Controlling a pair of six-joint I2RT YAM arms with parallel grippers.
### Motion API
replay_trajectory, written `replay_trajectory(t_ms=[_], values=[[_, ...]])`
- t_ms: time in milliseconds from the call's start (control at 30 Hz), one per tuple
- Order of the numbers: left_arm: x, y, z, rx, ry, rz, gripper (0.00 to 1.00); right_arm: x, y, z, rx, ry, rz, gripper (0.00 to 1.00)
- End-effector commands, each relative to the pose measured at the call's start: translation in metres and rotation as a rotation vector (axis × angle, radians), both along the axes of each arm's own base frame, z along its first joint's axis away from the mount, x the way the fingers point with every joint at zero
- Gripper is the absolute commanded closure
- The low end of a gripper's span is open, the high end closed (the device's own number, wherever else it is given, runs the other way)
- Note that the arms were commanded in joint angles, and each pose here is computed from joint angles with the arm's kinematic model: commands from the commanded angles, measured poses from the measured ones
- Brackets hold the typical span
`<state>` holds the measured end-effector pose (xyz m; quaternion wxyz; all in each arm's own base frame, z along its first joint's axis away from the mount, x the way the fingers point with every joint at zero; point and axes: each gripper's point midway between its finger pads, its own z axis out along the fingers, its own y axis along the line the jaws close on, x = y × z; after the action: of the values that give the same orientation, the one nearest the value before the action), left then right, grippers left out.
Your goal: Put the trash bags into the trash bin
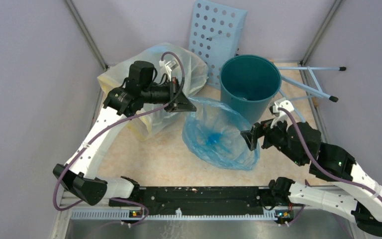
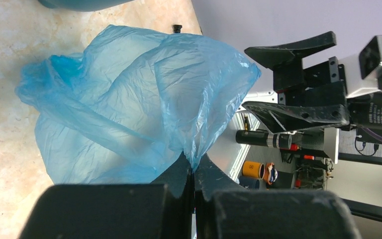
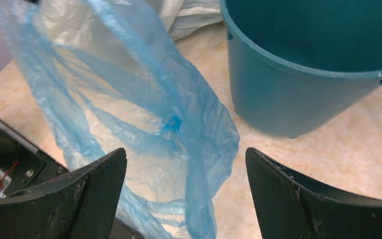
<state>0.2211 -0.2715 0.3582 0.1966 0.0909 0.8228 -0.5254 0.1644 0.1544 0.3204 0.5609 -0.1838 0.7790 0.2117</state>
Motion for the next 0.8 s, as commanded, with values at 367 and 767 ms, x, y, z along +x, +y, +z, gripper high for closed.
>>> replay_trajectory(t_ms=[367,767], values=[[0.0,0.008,0.035,-0.061,-0.125,0.016,1.0,0.0,0.033,-0.037,0.035,0.163,0.006,1.0],[0.002,0.014,0.169,-0.327,-0.467,0.078,1.0,0.034,0.041,0.162,0.107,-0.215,0.002,1.0]])
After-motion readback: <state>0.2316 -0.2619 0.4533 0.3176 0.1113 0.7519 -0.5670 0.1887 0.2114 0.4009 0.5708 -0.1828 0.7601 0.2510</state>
